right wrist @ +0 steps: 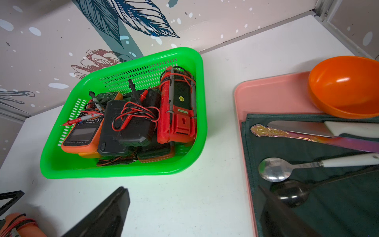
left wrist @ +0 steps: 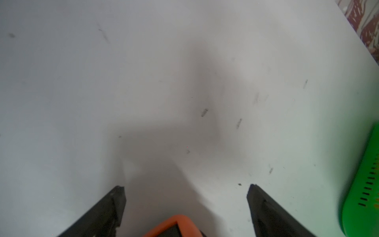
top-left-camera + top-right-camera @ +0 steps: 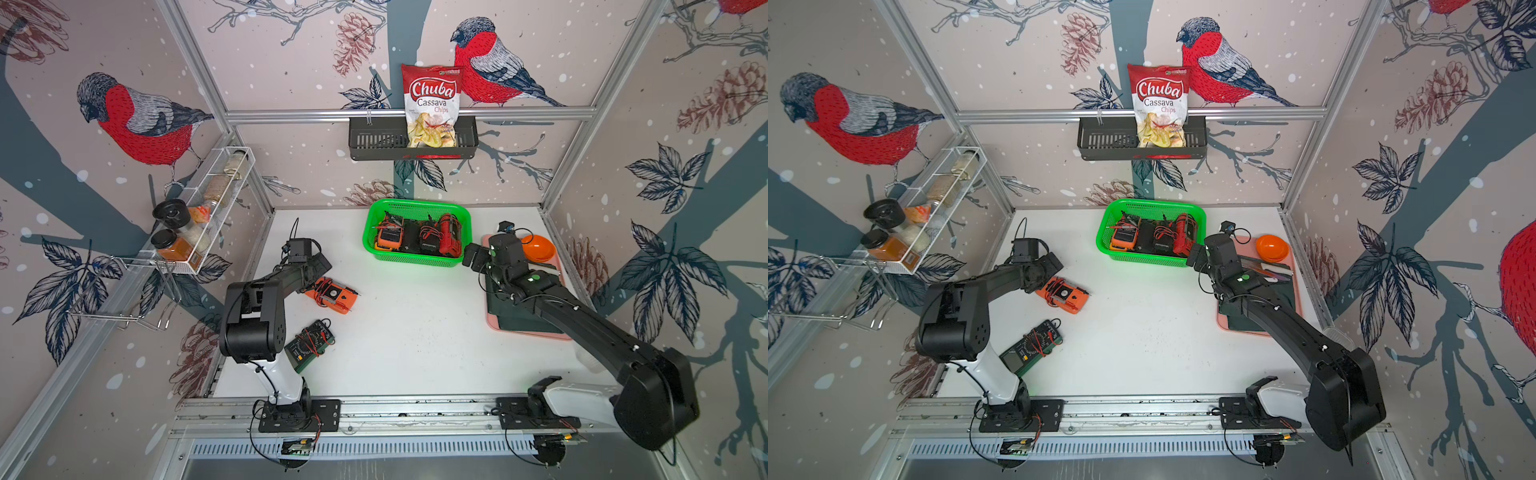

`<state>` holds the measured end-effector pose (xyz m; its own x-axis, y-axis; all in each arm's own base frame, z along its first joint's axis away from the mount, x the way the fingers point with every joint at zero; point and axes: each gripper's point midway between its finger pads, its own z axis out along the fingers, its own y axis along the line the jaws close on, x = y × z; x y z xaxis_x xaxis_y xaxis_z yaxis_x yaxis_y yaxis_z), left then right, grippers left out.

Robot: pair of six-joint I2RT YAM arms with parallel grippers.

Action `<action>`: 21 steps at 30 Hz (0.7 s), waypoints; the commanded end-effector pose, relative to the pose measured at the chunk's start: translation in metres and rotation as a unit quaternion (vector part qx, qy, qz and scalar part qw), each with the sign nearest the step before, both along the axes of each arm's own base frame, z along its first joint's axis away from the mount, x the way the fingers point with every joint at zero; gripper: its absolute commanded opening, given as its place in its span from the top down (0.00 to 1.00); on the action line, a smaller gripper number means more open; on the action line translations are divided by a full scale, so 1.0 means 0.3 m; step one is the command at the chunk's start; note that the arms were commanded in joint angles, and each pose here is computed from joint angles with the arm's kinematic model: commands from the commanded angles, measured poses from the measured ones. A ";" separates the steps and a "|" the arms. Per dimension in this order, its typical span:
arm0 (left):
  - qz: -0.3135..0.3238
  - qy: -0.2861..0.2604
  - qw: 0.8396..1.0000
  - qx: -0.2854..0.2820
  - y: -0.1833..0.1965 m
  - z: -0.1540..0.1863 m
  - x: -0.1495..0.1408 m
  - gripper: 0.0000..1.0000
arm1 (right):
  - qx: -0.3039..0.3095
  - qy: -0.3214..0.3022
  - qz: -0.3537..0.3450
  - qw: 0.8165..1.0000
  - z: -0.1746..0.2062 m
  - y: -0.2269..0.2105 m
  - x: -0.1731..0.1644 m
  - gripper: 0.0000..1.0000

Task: Put the multimeter into the basket
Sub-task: Adjust the multimeter at the center of the board.

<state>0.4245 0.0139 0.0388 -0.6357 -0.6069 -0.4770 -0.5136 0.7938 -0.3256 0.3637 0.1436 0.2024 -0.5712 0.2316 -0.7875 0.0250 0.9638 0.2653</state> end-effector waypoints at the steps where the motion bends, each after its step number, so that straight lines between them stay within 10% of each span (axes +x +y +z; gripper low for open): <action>1: -0.045 0.025 0.999 -0.014 -0.077 -0.032 -0.024 0.06 | -0.005 0.003 0.012 1.000 -0.002 0.021 0.002 0.01; 21: -0.162 0.005 0.984 -0.071 -0.422 -0.006 -0.076 0.11 | -0.042 0.039 0.220 0.974 -0.066 0.461 -0.069 0.05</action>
